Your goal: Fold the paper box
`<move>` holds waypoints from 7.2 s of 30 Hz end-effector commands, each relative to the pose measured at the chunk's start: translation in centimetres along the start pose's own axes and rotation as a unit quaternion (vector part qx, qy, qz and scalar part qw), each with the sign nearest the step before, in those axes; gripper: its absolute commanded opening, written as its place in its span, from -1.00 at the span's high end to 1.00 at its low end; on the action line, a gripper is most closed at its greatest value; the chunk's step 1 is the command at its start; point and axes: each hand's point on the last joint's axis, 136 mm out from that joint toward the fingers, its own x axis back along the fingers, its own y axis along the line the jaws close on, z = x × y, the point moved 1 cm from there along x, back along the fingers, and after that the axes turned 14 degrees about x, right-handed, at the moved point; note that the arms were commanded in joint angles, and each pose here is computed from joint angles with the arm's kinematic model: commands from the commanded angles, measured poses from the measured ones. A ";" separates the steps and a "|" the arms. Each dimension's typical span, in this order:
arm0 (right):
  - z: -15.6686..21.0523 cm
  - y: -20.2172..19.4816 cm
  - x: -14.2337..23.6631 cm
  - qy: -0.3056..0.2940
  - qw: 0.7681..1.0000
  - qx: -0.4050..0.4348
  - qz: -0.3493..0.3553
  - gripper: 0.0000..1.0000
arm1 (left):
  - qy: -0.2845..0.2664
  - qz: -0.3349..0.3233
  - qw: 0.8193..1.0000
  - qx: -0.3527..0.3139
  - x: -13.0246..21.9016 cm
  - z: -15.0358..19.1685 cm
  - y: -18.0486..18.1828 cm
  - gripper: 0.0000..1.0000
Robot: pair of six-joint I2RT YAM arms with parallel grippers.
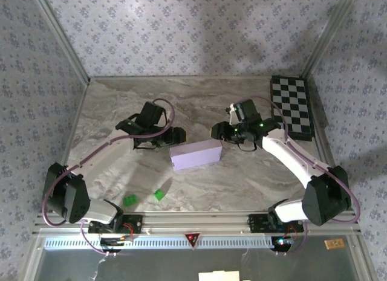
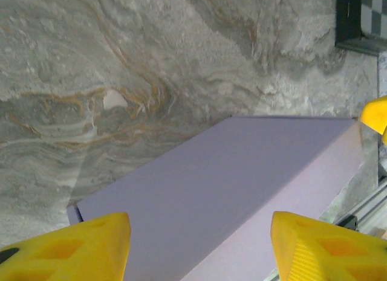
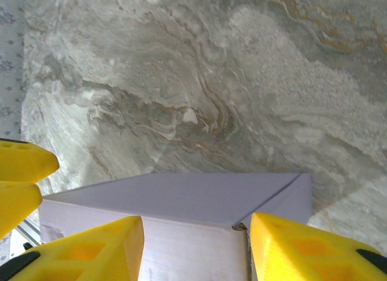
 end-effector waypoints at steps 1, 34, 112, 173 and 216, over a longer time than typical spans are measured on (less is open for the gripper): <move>-0.5 0.4 0.3 0.002 1.000 0.003 -0.003 -0.02 | -0.018 -0.003 1.000 -0.003 1.7 -0.8 -0.5 -0.29; -1.2 2.5 -0.6 0.015 0.997 -0.003 -0.082 -0.18 | -0.017 0.047 0.998 0.029 1.4 0.1 -1.1 -0.49; -8.2 9.7 -22.7 0.026 0.984 0.017 -0.173 0.10 | -0.086 -0.050 0.986 0.136 0.3 -14.6 16.3 -0.14; -9.3 1.0 -11.1 -0.083 0.983 0.162 0.016 -0.99 | -0.278 -0.208 0.932 0.102 9.9 -22.6 21.9 -0.99; 0.2 -26.6 4.0 -0.270 0.867 0.154 0.388 -0.99 | -0.443 -0.195 0.865 -0.137 5.3 -14.8 24.1 -1.00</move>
